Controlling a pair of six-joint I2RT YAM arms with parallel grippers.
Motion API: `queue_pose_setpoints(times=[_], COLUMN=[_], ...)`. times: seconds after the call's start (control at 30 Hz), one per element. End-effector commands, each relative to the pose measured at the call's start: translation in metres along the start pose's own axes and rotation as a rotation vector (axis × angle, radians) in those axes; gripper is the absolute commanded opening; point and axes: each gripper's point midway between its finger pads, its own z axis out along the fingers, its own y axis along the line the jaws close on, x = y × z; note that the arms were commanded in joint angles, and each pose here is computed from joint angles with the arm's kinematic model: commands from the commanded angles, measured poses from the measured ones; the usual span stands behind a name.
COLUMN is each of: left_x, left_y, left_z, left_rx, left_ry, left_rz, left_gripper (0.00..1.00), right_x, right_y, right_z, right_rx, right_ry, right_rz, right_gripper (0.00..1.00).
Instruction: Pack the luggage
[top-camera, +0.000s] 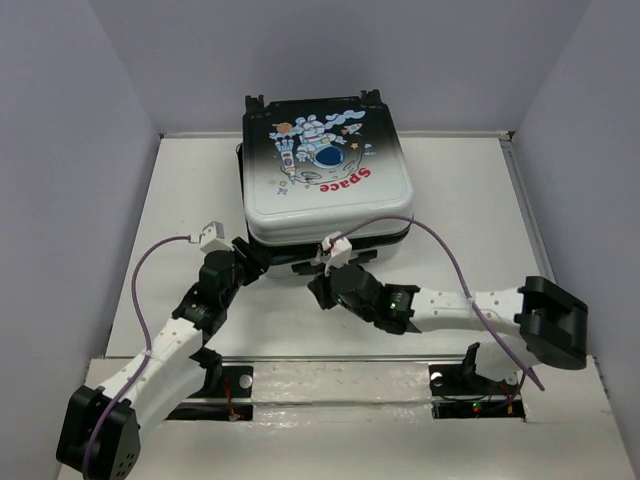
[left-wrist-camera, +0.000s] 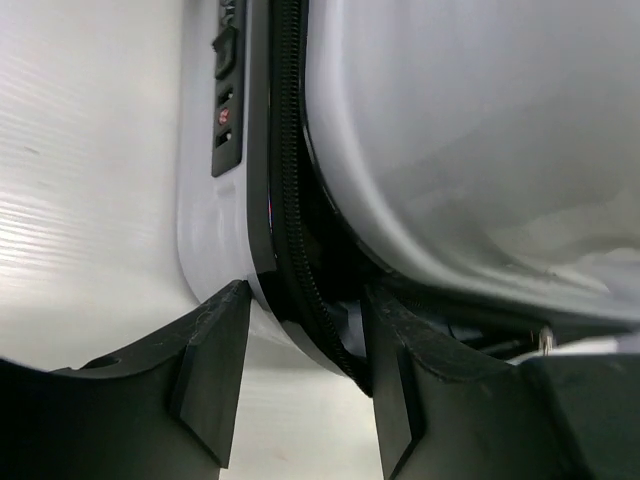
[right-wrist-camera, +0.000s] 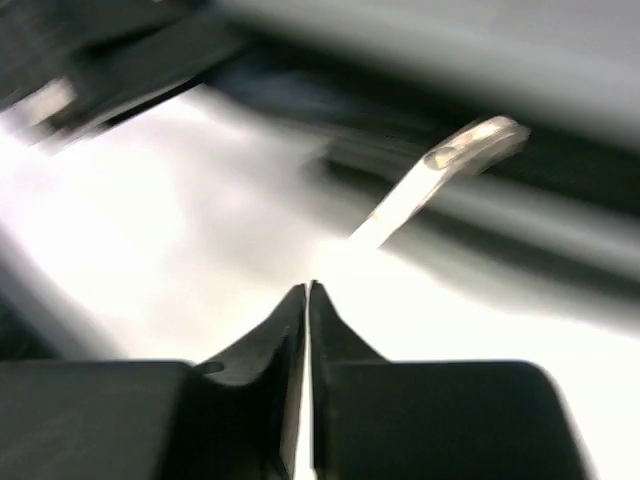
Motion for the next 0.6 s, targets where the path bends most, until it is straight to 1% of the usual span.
queue_pose_setpoints(times=[0.0, 0.07, 0.1, 0.17, 0.27, 0.37, 0.4, 0.47, 0.53, 0.57], left_x=[0.022, 0.025, 0.025, 0.029, 0.029, 0.032, 0.032, 0.036, 0.042, 0.044], left_y=[-0.091, -0.094, -0.095, -0.101, -0.106, -0.103, -0.104, -0.103, -0.102, -0.103], left_z=[-0.032, -0.035, -0.036, -0.040, -0.044, -0.046, -0.047, -0.048, -0.049, -0.050], left_rx=[0.409, 0.420, 0.421, 0.441, 0.452, 0.451, 0.457, 0.458, 0.458, 0.462], left_ry=[0.166, 0.171, 0.170, 0.179, 0.178, 0.181, 0.182, 0.190, 0.202, 0.206], left_rz=[-0.084, -0.091, -0.102, -0.106, -0.112, -0.115, -0.116, -0.120, -0.124, -0.124], left_gripper=[0.13, 0.07, 0.06, 0.06, 0.06, 0.06, 0.06, 0.06, 0.06, 0.06], right_x=[0.059, 0.062, 0.064, 0.063, 0.057, 0.047, 0.033, 0.021, 0.011, 0.007], right_y=[0.041, 0.033, 0.032, 0.029, 0.018, -0.010, -0.022, -0.038, -0.062, -0.065], right_z=[-0.056, -0.060, -0.063, -0.060, -0.056, -0.055, -0.056, -0.058, -0.064, -0.064], right_rx=[-0.186, -0.162, -0.168, -0.154, -0.083, 0.000, 0.017, 0.038, 0.066, 0.059], right_ry=[0.180, 0.181, 0.185, 0.184, 0.163, 0.141, 0.108, 0.077, 0.066, 0.061], right_rz=[0.080, 0.100, 0.106, 0.099, 0.086, 0.087, 0.118, 0.140, 0.145, 0.142], right_gripper=[0.26, 0.48, 0.62, 0.72, 0.72, 0.71, 0.70, 0.70, 0.70, 0.70])
